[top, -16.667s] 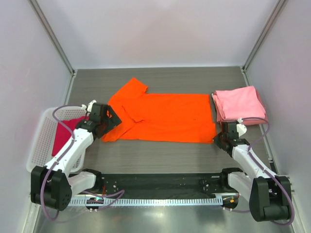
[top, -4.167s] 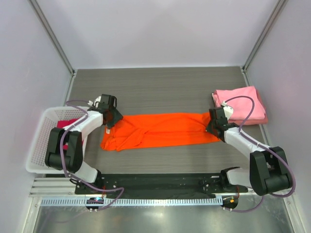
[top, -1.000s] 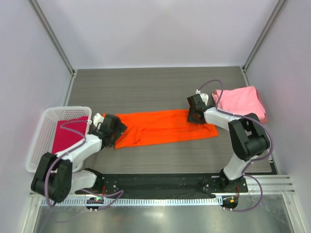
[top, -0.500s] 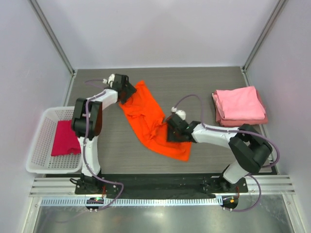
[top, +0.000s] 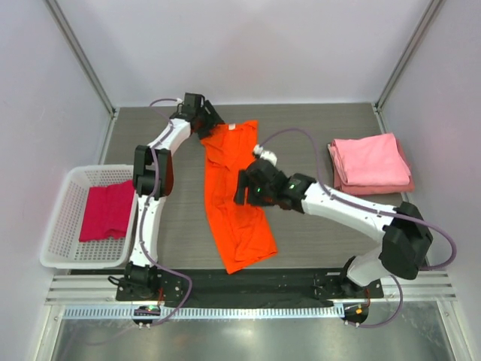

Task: Fold and stack the t-shirts
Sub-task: Fold the tshirt

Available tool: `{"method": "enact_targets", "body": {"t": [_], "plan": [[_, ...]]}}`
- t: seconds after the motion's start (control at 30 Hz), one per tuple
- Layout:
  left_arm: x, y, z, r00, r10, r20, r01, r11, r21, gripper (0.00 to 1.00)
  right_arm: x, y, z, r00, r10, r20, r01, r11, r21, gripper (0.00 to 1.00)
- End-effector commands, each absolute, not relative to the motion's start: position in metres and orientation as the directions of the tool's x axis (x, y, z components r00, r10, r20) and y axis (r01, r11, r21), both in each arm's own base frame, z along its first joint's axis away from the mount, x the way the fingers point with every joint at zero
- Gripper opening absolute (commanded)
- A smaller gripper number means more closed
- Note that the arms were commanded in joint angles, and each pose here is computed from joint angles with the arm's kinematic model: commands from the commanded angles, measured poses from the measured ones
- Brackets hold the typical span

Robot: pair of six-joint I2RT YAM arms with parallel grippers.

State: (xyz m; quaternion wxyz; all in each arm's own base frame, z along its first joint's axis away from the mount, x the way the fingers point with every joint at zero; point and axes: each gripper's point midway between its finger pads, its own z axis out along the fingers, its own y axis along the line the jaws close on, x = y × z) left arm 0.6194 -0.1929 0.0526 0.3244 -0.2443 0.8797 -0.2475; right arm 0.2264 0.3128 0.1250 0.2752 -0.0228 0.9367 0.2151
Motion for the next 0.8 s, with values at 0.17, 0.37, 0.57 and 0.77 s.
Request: {"method": "enact_targets", "body": {"t": [0.17, 0.37, 0.57, 0.77], "plan": [[0.597, -0.138, 0.110, -0.649, -0.569, -0.505, -0.229, 0.779, -0.584, 0.83, 0.348, 0.261, 0.173, -0.710, 0.189, -0.678, -0.190, 0.876, 0.444, 0.68], [0.558, -0.125, 0.122, -0.657, -0.541, -0.526, -0.238, 0.810, -0.536, 0.92, 0.420, 0.257, 0.155, -0.719, 0.211, -0.662, -0.200, 0.850, 0.488, 0.65], [0.515, -0.131, 0.116, -0.705, -0.528, -0.472, -0.231, 0.801, -0.552, 0.89, 0.475, 0.267, 0.112, -0.764, 0.204, -0.613, -0.214, 0.815, 0.538, 0.63], [0.480, -0.144, 0.103, -0.729, -0.526, -0.437, -0.198, 0.774, -0.602, 0.75, 0.508, 0.278, 0.082, -0.786, 0.220, -0.577, -0.217, 0.776, 0.592, 0.60]]}}
